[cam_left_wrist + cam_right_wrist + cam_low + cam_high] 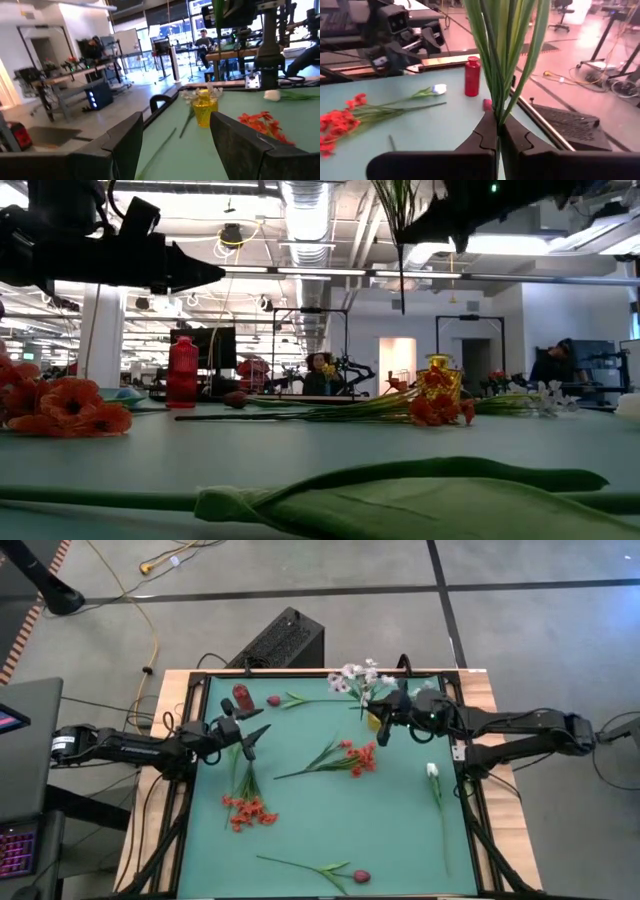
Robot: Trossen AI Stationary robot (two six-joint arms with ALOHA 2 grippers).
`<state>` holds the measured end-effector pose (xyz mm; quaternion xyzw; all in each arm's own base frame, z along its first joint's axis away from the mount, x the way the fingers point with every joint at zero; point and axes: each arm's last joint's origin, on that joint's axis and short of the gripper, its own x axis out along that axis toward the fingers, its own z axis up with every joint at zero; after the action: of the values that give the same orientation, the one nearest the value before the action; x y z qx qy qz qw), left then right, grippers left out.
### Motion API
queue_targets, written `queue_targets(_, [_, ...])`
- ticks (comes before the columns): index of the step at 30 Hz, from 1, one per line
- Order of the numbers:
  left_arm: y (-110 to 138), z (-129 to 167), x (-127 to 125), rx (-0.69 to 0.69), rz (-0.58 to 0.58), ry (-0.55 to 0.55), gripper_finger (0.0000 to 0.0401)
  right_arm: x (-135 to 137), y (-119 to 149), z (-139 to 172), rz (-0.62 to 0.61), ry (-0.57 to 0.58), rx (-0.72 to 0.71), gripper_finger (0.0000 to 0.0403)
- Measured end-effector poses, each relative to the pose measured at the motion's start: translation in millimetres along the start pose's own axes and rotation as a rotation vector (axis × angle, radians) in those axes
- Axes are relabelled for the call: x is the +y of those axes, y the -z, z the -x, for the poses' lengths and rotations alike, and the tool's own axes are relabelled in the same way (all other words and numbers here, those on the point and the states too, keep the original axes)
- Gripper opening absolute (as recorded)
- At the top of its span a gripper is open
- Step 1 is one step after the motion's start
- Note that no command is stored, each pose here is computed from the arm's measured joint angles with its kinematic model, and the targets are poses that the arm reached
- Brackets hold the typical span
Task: Sort flowers into vase by color
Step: Put the bottom white flowers into the yellow flower vase
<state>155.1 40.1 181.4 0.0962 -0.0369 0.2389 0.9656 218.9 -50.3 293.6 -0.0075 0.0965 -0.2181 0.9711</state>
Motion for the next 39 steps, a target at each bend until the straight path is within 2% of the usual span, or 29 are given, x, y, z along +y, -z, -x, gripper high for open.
queue_targets(7, [-3.8, 0.1, 0.9, -0.038, 0.028, -0.012, 0.0220, -39.0, 24.4, 21.3, -0.083, 0.003, -0.180, 0.0027])
queue_targets(11, [-7.2, -1.1, 1.3, -0.056, 0.072, -0.014, 0.0220, -51.6, 39.8, 30.2, -0.118, 0.027, -0.251, 0.0027])
queue_targets(16, [-11.6, -5.9, 0.6, -0.051, 0.150, 0.000, 0.0220, -57.5, 52.5, 33.3, -0.127, 0.063, -0.197, 0.0027])
queue_targets(23, [-4.8, -7.0, -1.2, 0.032, 0.126, 0.014, 0.0220, -59.3, 58.4, 27.9, -0.152, 0.073, -0.146, 0.0027])
queue_targets(27, [0.6, -6.7, -2.2, 0.086, 0.107, 0.021, 0.0220, -60.8, 66.3, 20.8, -0.152, 0.128, -0.085, 0.0027])
queue_targets(39, [1.9, -6.5, -2.4, 0.100, 0.070, 0.025, 0.0220, -61.8, 71.1, 11.3, -0.168, 0.135, -0.060, 0.0027])
